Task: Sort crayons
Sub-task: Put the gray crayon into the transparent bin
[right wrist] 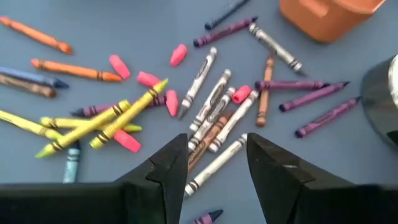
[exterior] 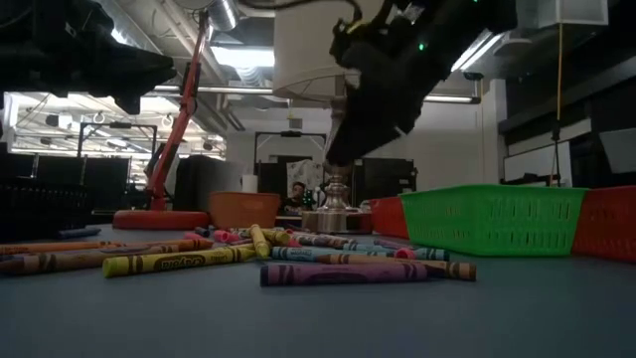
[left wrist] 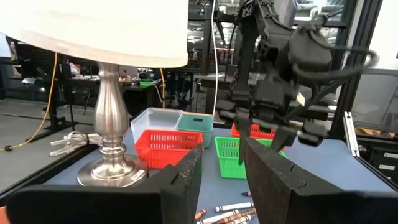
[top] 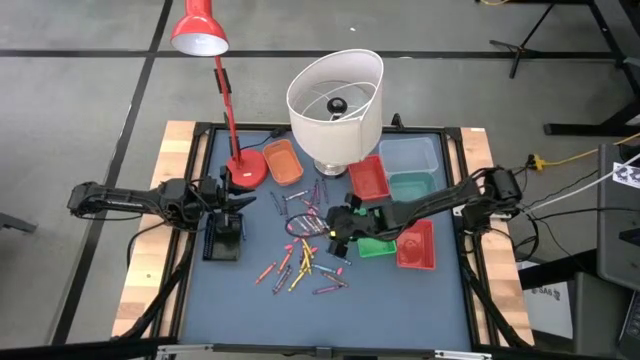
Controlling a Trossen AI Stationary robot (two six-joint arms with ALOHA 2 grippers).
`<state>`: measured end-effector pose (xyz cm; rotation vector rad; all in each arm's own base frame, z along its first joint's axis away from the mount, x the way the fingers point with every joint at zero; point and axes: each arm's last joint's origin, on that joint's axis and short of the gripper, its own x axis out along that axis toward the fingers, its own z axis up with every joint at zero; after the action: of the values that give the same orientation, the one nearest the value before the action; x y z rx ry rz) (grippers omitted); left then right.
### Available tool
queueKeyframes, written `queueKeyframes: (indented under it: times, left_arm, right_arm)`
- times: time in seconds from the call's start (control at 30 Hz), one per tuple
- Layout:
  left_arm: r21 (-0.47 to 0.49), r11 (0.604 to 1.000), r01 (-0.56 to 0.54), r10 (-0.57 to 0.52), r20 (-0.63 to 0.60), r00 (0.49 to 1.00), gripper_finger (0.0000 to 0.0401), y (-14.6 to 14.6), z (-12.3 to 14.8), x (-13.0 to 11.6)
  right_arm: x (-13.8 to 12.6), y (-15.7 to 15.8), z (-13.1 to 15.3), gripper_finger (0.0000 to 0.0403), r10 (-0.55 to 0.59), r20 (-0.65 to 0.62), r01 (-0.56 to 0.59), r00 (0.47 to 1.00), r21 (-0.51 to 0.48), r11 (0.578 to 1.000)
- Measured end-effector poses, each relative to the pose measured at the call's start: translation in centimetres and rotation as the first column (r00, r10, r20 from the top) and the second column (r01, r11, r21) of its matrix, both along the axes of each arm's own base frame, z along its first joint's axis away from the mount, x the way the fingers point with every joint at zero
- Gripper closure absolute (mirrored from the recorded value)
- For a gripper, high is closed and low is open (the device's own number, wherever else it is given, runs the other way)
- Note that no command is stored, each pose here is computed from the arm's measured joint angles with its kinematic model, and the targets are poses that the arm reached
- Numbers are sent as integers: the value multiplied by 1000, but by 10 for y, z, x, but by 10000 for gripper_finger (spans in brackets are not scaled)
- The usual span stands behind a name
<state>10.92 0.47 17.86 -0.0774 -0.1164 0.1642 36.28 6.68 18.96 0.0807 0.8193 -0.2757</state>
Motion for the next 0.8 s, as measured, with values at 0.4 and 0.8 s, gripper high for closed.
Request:
queueKeyframes:
  times: [0.4,0.8]
  left_arm:
    - [0,1000,1,-1,-2,1000,297,0,0,0]
    - [0,1000,1,-1,-2,1000,297,0,0,0]
  right_arm:
    - [9,2,-38,240,9,-89,-10,996,-5,1000]
    - [12,-17,-40,240,-67,-94,71,993,40,997]
